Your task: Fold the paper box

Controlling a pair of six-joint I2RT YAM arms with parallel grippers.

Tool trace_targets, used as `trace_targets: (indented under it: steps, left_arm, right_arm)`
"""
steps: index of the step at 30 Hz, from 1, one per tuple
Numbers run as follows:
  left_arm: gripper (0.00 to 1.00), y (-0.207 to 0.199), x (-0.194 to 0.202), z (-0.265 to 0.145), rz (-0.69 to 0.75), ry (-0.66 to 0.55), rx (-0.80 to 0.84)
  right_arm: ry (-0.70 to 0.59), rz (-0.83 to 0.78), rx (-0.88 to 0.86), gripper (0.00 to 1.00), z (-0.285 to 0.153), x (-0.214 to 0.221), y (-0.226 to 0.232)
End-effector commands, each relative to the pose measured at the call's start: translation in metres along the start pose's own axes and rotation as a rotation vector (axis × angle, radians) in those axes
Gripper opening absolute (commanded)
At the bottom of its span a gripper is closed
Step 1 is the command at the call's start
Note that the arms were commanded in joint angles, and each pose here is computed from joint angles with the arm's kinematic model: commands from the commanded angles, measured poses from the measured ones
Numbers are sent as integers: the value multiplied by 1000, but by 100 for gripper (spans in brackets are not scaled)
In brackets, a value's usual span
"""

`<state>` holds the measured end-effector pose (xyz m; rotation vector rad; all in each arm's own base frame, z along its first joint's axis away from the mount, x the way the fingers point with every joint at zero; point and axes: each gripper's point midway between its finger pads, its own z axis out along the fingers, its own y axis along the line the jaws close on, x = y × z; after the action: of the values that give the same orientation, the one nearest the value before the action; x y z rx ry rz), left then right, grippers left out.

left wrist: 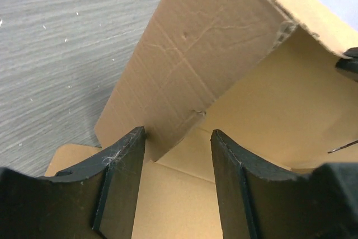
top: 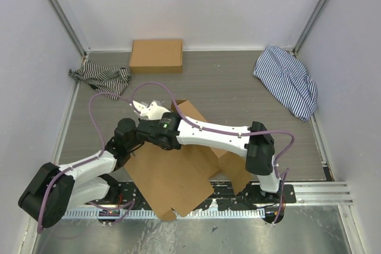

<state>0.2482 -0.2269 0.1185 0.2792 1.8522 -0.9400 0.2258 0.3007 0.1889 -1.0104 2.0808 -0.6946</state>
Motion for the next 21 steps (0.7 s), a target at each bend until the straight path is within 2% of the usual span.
trace_targets:
  steps: [1, 6, 9, 11, 17, 21]
  left_arm:
    - [58, 7, 5, 5, 29, 25, -49]
    - [57, 10, 9, 14, 24, 47, -74]
    - [52, 10, 10, 17, 20, 48, -84]
    - [46, 11, 10, 17, 22, 45, -106]
    - [12, 13, 8, 10, 30, 16, -146]
    - [5, 7, 9, 8, 35, 14, -136]
  right_arm:
    - [-29, 92, -121, 4, -11, -15, 26]
    - [-29, 93, -121, 4, -14, -13, 24]
    - [-30, 102, -99, 4, -15, -10, 18]
    - [-35, 109, -91, 4, -16, -10, 14]
    - [-51, 135, -95, 4, -23, -13, 5]
    - [-61, 151, -103, 4, -26, -16, 2]
